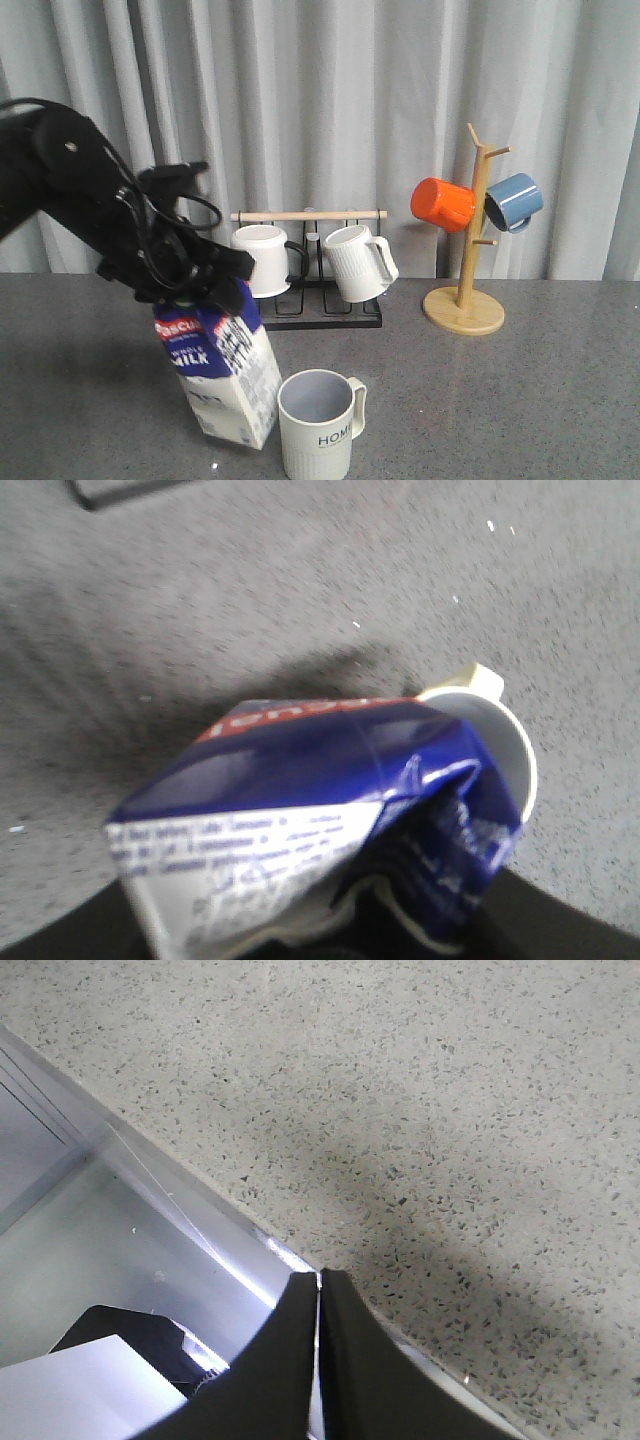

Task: Place milk next to cup
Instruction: 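Lift the milk carton with the left gripper and carry it beside the mug, then set the carton down, open the left gripper and raise it away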

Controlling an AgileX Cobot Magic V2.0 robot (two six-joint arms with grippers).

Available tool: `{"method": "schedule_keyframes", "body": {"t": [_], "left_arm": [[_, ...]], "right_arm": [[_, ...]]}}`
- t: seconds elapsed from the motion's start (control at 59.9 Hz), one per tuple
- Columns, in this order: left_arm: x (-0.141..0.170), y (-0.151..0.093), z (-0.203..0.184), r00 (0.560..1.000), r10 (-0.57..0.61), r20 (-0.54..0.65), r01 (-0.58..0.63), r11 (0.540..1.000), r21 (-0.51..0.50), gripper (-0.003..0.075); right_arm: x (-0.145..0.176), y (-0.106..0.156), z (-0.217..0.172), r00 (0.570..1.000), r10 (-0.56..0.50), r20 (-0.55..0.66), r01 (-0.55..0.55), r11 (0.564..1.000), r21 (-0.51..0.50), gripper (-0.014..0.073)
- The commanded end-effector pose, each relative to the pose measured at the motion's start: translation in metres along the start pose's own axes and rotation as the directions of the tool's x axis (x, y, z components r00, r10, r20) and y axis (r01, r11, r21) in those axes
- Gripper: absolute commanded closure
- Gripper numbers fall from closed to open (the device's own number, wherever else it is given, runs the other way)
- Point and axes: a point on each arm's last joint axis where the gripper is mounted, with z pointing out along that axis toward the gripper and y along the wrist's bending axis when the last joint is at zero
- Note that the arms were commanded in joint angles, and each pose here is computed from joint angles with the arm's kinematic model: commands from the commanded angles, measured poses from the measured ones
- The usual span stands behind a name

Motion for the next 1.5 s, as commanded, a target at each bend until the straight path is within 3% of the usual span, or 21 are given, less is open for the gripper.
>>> {"method": "schedule_keyframes", "body": {"t": [0.0,0.484,0.601,0.902,1.086,1.236,1.487], "left_arm": [[-0.005,-0.012,-0.018,0.998,0.010,0.070,-0.012,1.000,0.025,0.0634],[-0.005,-0.009,-0.007,0.999,0.019,0.044,-0.019,1.000,0.000,0.0602],[-0.005,-0.009,-0.007,0.999,0.025,0.044,-0.025,1.000,0.000,0.0545],[-0.005,-0.010,-0.007,0.999,0.017,0.044,-0.018,1.000,0.013,0.0288],[-0.005,-0.012,-0.007,0.999,0.007,0.044,-0.008,0.999,0.034,0.0184],[-0.005,-0.012,-0.007,0.999,0.004,0.044,-0.006,0.999,0.034,0.0146],[-0.004,-0.015,-0.020,0.997,0.012,0.072,-0.014,0.999,0.033,0.0144]], "right_arm": [[-0.012,-0.001,-0.005,0.998,0.006,0.069,-0.007,1.000,0.014,0.0600],[-0.012,-0.001,-0.005,0.997,0.005,0.071,-0.006,1.000,0.016,0.0600],[-0.012,-0.001,-0.005,0.998,0.005,0.070,-0.006,1.000,0.015,0.0600],[-0.012,-0.001,-0.005,0.998,0.005,0.070,-0.006,1.000,0.015,0.0600],[-0.012,-0.001,-0.005,0.998,0.005,0.070,-0.006,1.000,0.015,0.0600],[-0.012,-0.001,-0.005,0.998,0.005,0.070,-0.006,1.000,0.015,0.0600],[-0.012,-0.001,-0.005,0.998,0.005,0.070,-0.006,1.000,0.015,0.0600]]}}
